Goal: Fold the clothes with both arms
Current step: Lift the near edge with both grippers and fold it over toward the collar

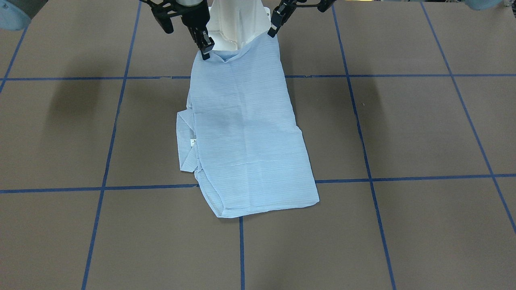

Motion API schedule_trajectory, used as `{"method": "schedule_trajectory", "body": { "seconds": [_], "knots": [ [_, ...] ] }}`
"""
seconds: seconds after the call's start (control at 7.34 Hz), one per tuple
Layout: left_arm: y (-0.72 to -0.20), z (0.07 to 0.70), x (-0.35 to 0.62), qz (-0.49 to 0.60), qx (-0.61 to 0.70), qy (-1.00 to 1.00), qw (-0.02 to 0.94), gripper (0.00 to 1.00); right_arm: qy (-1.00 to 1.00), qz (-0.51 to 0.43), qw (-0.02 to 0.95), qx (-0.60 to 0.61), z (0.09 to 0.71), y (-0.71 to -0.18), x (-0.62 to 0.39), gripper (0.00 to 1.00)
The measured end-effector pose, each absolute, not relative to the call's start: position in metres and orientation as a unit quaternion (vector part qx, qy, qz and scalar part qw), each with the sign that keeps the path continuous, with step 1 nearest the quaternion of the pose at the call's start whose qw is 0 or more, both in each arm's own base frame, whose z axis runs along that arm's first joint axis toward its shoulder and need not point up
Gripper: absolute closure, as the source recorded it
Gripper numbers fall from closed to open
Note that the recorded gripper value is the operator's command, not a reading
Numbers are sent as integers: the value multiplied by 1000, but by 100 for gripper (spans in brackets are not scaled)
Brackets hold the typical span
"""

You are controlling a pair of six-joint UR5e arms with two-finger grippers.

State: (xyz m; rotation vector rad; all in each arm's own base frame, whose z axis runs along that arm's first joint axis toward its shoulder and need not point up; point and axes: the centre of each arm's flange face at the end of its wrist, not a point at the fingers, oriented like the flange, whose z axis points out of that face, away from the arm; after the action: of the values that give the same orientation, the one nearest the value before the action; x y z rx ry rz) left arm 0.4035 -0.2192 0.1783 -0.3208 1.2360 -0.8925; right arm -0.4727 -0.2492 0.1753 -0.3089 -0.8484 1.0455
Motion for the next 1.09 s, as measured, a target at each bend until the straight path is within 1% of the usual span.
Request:
{"method": "schedule_trajectory", "body": {
  "seconds": [0.14, 0.41, 0.55, 0.82, 1.09],
  "knots": [
    [-254, 181, 401, -385, -104, 549, 734, 100, -396, 483, 771, -125, 171, -275, -471, 100],
    [-328, 189, 413, -368, -49, 526, 765, 100, -397, 487, 771, -106, 165, -347, -490, 100],
    [-356, 196, 417, -364, -30, 516, 775, 100, -399, 487, 769, -105, 169, -381, -499, 100],
    [-421, 213, 429, -360, 3, 503, 786, 100, -393, 485, 775, -99, 167, -452, -523, 100],
    [-492, 243, 451, -364, 22, 500, 786, 100, -390, 485, 777, -95, 168, -525, -550, 100]
  ]
}}
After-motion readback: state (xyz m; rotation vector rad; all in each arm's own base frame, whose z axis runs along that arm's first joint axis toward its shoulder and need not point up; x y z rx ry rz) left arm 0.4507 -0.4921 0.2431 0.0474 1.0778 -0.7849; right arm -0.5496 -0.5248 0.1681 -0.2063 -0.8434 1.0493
